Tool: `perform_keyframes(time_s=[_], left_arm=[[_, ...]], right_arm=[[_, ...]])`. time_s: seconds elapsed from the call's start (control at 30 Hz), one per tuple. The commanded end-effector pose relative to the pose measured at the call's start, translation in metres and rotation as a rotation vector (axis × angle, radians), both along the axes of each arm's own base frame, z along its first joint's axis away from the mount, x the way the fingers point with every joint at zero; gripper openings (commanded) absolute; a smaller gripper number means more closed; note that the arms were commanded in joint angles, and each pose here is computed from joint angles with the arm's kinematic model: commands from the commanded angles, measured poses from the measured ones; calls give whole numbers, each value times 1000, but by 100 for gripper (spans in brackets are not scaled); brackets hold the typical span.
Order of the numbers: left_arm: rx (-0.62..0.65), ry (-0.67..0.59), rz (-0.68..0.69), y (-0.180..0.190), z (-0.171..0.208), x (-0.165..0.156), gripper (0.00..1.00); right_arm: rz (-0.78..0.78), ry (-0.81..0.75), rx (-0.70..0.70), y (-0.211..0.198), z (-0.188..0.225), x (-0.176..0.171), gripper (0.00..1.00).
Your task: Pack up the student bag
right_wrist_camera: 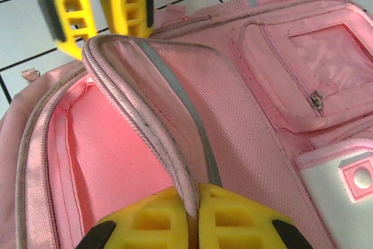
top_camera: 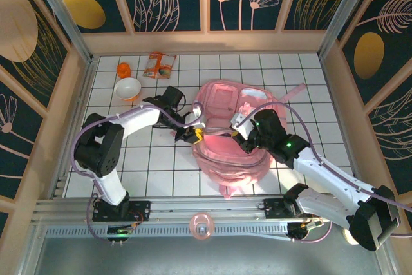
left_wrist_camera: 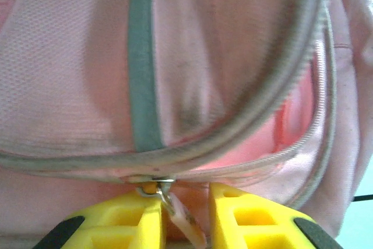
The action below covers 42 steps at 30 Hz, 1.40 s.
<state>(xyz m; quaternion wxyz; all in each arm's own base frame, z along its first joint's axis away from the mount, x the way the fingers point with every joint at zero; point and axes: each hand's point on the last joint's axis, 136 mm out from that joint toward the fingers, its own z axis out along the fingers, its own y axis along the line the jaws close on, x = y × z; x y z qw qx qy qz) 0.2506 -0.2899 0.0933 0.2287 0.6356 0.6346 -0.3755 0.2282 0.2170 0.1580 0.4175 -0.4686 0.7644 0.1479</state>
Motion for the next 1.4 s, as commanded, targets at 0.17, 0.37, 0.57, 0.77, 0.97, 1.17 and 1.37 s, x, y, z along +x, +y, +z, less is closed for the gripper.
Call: perform_keyframes(time_s=[0.17, 0.37, 0.57, 0.77, 0.97, 1.17, 1.37], left_arm=[[-65, 27, 13, -4, 17, -12, 28], [-33, 49, 62, -8, 7, 2, 27], [-26, 39, 85, -3, 15, -2, 1], [-36, 45, 112, 7, 24, -24, 0], [-29, 44, 209, 9, 19, -26, 0], [0, 2, 360, 18, 15, -9, 0], [27, -6, 383, 23, 8, -9, 0]], right_arm=[[-58, -54, 38, -1, 10, 15, 0], [-49, -54, 49, 0, 12, 14, 0], [-141, -50, 80, -5, 12, 23, 0], [-242, -71, 128, -2, 8, 38, 0], [-213, -66, 166, 19, 12, 37, 1], [-374, 235, 415, 14, 43, 12, 51], [-714, 842, 809, 5, 39, -31, 54]])
